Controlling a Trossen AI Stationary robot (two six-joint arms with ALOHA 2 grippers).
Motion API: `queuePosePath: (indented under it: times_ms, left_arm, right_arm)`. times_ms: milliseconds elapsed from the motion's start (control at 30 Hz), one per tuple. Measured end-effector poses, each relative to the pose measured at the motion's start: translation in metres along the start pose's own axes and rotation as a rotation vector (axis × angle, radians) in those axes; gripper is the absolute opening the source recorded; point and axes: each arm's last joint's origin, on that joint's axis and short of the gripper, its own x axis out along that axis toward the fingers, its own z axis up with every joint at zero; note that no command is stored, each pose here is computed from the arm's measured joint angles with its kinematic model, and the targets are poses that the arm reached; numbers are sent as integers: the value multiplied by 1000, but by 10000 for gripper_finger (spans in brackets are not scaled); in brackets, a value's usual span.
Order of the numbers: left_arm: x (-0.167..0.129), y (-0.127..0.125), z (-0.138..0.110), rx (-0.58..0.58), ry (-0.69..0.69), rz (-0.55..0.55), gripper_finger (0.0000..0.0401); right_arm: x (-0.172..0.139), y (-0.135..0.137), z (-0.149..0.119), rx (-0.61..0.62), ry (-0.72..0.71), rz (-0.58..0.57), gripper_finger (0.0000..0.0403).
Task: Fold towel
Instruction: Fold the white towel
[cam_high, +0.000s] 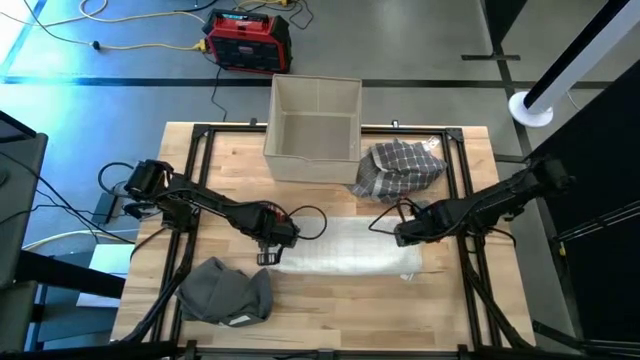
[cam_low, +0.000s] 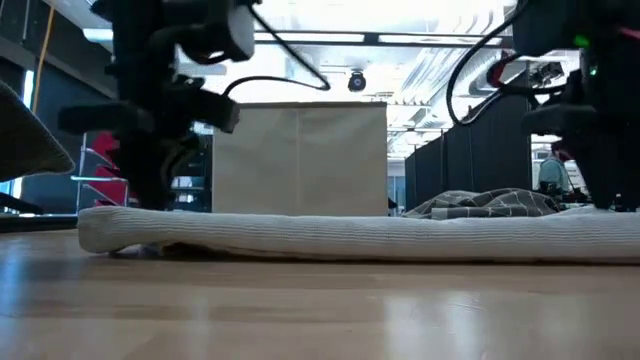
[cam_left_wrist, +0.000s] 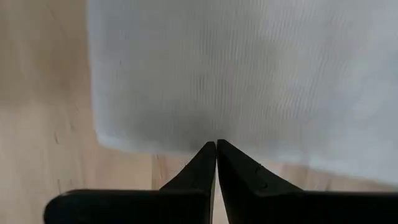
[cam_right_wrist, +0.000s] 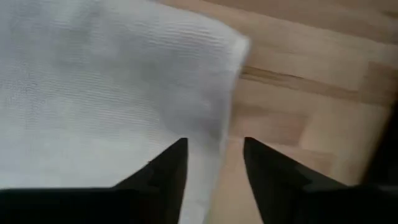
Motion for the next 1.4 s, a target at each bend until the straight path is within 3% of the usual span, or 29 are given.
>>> queuePosePath:
  times_ms: [233, 333, 367, 600, 767, 933, 1167, 1400]
  left_arm:
    - [11, -13, -17, -16, 33, -2, 7]
    - [12, -18, -16, -20, -1, -16, 7]
    - [12, -20, -15, -21, -15, -21, 7]
    - [13, -29, -11, -43, -101, -53, 7]
    - [18, -29, -12, -108, -130, -86, 7]
    - [28, -28, -19, -176, -120, -79, 7]
    - [29, -30, -12, -230, -218, -52, 7]
    - [34, -20, 1, -232, -328, 43, 7]
  right_arm:
    - [6, -3, 0, -35, 5, -2, 109]
    - [-1, -9, 1, -51, -8, 2, 26]
    - [-4, -13, 1, -56, -11, -1, 16]
    - [-49, -31, 0, -53, -43, 17, 15]
    - [-86, -30, 1, -56, -79, 59, 15]
    - [-110, -7, 2, -50, -127, 209, 15]
    - [-112, 48, 8, -107, -198, 456, 15]
    - [-101, 102, 29, -160, -273, 692, 15]
